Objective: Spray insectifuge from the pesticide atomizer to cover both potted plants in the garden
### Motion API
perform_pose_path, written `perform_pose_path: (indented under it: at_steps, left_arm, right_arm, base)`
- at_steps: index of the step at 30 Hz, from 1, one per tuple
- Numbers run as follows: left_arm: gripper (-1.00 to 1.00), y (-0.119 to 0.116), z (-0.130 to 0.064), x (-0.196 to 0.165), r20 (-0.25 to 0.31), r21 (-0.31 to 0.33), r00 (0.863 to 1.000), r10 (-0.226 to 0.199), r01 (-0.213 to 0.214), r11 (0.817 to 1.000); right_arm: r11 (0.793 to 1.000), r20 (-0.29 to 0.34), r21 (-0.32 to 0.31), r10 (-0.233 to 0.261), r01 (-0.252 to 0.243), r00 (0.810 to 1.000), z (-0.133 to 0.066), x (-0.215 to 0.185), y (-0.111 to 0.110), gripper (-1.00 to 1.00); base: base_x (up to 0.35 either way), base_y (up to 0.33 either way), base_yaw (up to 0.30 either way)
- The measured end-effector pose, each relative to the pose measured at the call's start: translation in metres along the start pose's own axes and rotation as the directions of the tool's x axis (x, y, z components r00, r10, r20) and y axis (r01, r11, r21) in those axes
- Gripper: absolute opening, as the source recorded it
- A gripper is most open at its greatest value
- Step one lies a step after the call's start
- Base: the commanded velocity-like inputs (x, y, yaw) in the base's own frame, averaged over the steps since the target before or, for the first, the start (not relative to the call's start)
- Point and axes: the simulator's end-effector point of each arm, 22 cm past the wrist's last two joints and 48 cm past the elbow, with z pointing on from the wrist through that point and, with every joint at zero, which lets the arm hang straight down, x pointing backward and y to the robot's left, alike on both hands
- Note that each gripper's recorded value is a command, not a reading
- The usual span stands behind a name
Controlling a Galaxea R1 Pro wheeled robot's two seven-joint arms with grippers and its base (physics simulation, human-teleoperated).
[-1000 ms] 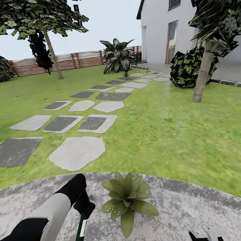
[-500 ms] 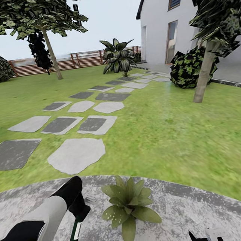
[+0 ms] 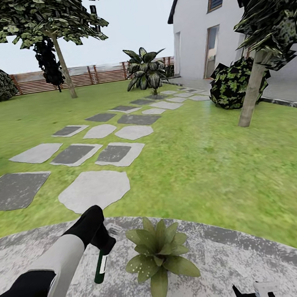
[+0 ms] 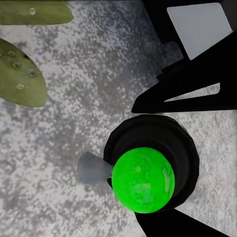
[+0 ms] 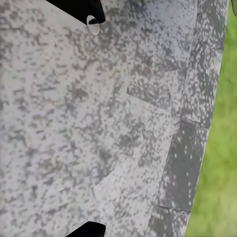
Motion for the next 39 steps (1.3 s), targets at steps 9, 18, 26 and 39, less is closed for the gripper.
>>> perform_pose_path:
  at_steps: [9, 18, 26, 39]
  left_arm:
    - [-1.0, -0.001, 0.023, 0.029, -0.056, 0.018, 0.998, -0.005, 0.006, 1.0]
    - [-1.0, -0.031, 0.037, 0.037, -0.077, 0.086, 0.995, 0.062, -0.056, 0.995]
    - [-1.0, -0.03, 0.036, 0.05, -0.118, 0.095, 0.987, 0.109, -0.098, 0.991]
    - [-1.0, -0.026, 0.027, 0.04, -0.101, 0.081, 0.99, 0.097, -0.089, 0.993]
  right_arm:
    - [1.0, -0.018, -0.015, 0.016, -0.016, 1.0, -0.001, 0.009, 0.009, 1.0]
    - [1.0, -0.015, -0.007, 0.017, -0.017, 1.0, -0.002, 0.008, 0.004, 1.0]
    - [1.0, -0.013, -0.004, 0.014, -0.014, 1.0, -0.002, 0.006, 0.002, 1.0]
    - [1.0, -0.012, -0.006, 0.014, -0.014, 1.0, -0.002, 0.006, 0.003, 1.0]
  base:
    - [0.0, 0.0, 0.0]
    - [0.0, 0.0, -0.003]
    - [0.0, 0.0, -0.233]
    - [0.068, 0.027, -0.026]
